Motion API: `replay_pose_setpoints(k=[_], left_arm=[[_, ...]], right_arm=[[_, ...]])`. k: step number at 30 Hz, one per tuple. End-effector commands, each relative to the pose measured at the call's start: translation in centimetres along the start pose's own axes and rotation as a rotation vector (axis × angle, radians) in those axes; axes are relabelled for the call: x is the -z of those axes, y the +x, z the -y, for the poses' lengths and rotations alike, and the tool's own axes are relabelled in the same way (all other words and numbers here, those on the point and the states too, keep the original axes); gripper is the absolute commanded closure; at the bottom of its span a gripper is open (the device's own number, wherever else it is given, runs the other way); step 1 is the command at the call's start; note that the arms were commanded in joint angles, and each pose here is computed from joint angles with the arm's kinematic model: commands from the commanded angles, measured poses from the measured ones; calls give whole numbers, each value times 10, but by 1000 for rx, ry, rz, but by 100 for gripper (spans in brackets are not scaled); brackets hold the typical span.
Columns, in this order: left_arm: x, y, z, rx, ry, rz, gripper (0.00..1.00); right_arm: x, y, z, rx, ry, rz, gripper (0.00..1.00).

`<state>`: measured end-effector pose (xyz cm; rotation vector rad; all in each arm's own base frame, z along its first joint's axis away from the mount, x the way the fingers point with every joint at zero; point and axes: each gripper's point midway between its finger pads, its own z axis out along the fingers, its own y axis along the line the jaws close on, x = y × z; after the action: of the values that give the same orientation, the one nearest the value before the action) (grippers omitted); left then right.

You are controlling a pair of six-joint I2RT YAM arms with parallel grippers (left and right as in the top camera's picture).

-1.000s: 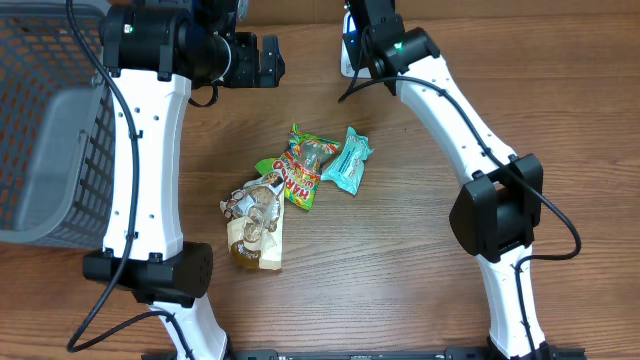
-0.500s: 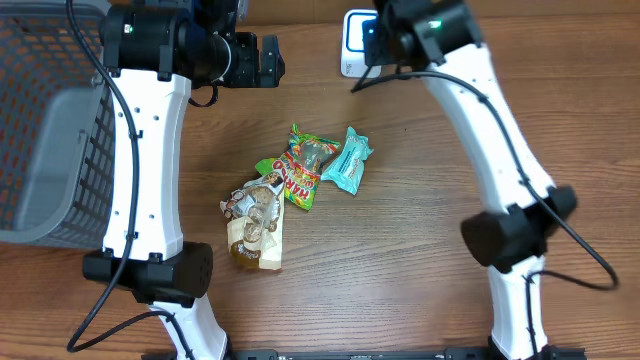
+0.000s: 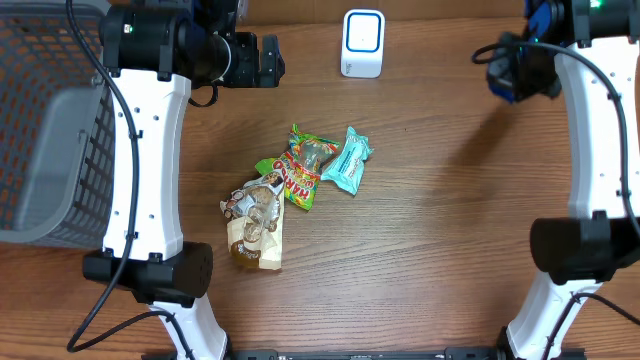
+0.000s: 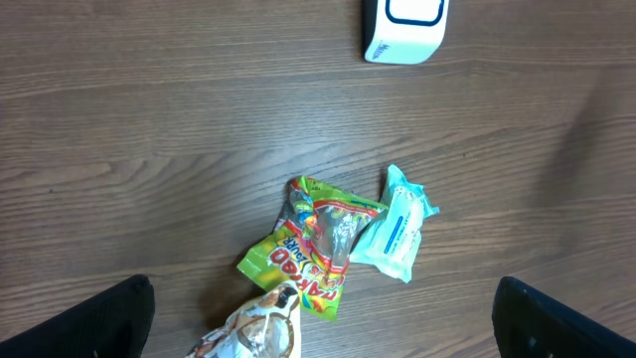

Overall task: Scan the item barcode
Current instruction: 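Place the Oreo pack on the table's right side and release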

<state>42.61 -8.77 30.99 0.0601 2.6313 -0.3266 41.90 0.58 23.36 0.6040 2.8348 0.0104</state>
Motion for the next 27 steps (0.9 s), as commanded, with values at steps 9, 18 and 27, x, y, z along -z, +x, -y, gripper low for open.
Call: replay_pose_setpoints(k=[9,18,27], left_arm=[[6,-2,0,-10,-4,19,0],[6,-2,0,-9,-4,19,0],[6,-2,0,-9,-4,19,0]], right_arm=[[-112,39,71,-152,109,-259,93],[-126,44,80,-165,67,-289,52],[-64,43,-41,93,-523,-251,54]])
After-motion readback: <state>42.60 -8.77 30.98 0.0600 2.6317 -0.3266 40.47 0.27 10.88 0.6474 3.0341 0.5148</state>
